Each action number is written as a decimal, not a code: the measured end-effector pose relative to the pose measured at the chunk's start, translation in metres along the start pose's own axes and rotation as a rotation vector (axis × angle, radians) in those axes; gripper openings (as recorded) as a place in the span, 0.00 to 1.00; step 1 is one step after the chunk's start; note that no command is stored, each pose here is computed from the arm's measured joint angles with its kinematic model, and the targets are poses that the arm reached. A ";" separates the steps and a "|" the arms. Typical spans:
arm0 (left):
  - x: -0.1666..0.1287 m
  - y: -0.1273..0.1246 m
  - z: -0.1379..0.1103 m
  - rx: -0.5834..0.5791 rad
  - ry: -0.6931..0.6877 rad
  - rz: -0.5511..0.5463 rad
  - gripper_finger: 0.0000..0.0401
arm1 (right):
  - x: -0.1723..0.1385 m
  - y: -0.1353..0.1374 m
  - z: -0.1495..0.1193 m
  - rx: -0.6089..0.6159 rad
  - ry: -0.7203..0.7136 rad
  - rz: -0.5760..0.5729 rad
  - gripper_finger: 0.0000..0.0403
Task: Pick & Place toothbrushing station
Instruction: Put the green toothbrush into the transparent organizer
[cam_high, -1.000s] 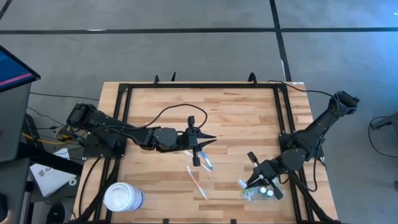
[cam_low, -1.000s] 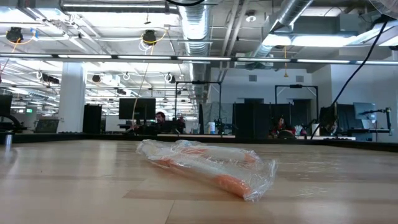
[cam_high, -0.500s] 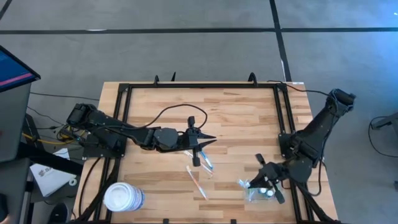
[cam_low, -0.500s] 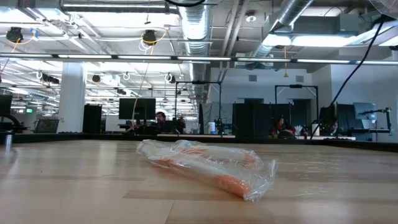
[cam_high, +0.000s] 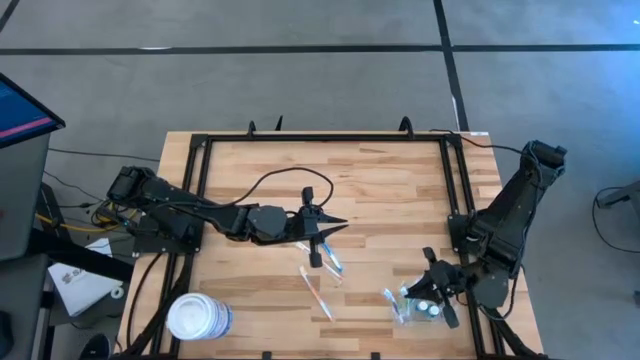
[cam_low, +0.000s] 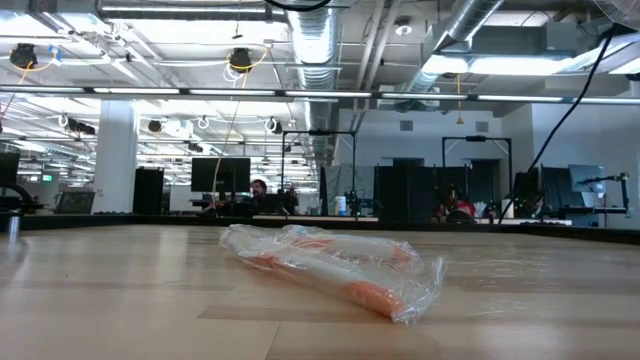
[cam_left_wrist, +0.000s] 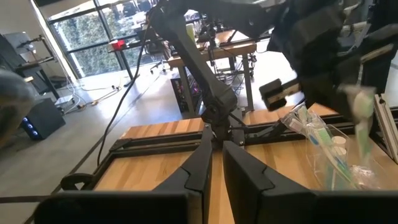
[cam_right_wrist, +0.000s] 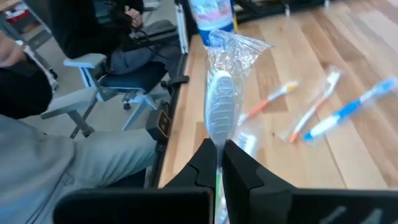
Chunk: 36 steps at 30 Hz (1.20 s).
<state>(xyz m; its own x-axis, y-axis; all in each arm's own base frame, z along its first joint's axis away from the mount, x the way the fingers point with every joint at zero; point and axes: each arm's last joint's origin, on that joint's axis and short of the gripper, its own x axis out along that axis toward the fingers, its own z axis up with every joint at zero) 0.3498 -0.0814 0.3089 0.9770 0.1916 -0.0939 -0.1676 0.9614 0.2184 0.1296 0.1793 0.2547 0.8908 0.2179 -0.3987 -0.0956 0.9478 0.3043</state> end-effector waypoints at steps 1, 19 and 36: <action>0.000 0.000 0.000 0.000 0.000 0.000 0.08 | 0.001 -0.002 -0.003 0.011 0.005 -0.009 0.00; 0.000 0.000 -0.001 0.003 0.005 -0.001 0.08 | -0.001 -0.008 -0.039 0.062 -0.045 -0.001 0.00; 0.000 0.000 -0.001 0.004 0.009 0.000 0.08 | 0.005 -0.009 -0.059 0.091 -0.066 0.015 0.01</action>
<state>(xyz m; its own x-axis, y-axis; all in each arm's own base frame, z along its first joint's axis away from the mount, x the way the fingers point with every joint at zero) 0.3499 -0.0809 0.3080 0.9758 0.1934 -0.1025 -0.1670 0.9606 0.2224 0.1092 0.1854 0.1991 0.9172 0.2130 -0.3367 -0.0707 0.9188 0.3884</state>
